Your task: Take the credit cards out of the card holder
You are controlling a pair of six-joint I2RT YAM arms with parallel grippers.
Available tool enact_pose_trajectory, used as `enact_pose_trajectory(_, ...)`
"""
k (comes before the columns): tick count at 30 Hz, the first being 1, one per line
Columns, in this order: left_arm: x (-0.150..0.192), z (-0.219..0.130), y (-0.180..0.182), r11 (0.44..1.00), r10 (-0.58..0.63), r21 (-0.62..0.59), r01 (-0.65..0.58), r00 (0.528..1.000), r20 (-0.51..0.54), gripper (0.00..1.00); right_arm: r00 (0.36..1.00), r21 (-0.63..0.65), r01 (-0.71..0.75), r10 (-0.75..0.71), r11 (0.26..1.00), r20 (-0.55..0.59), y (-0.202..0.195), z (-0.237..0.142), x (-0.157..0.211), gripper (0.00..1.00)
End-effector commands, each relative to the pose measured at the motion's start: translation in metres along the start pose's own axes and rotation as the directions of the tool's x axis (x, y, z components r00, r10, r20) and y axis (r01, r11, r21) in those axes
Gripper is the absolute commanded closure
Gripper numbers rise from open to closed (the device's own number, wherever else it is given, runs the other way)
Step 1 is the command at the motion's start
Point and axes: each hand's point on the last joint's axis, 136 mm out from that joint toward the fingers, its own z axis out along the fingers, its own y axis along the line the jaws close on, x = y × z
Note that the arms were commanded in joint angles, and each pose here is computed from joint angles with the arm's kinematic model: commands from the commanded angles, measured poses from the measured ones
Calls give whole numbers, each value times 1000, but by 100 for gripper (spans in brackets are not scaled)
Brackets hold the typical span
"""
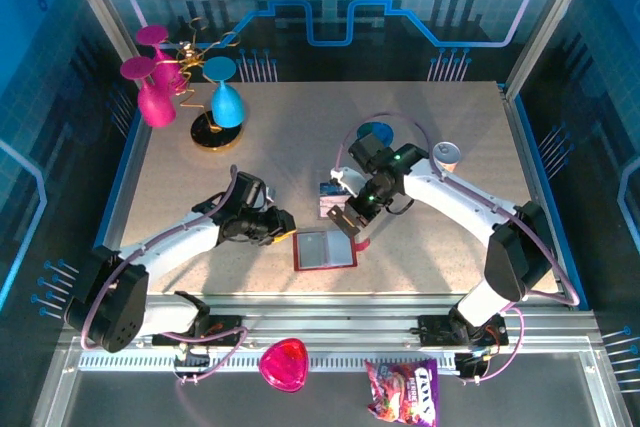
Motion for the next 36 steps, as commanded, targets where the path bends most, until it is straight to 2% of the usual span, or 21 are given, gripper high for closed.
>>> enact_pose_trajectory(1, 5, -4, 13, 999, 2, -37, -2, 1000, -5, 72, 949, -25, 297, -298, 955, -107, 4, -10, 16, 100)
enact_pose_trajectory(6, 4, -7, 13, 999, 7, -40, -7, 1000, 5, 72, 874, -43, 447, -446, 894, -190, -1, -17, 20, 100)
enact_pose_trajectory(9, 3, -10, 13, 999, 11, -41, -10, 1000, 21, 72, 834, -44, 516, -513, 856, -203, -1, -21, 21, 100)
enact_pose_trajectory(15, 0, -11, 13, 1000, 2, -29, -1, 999, 36, 71, 782, -7, 592, -576, 806, -238, -12, -27, 15, 100)
enact_pose_trajectory(24, -2, -10, 12, 1000, -26, -3, 26, 998, 64, 67, 743, -16, 630, -609, 776, -278, -25, -26, 1, 100)
enact_pose_trajectory(36, -7, -12, 13, 999, -40, -5, 40, 995, 90, 66, 720, -19, 659, -638, 752, -273, -44, -29, -43, 100)
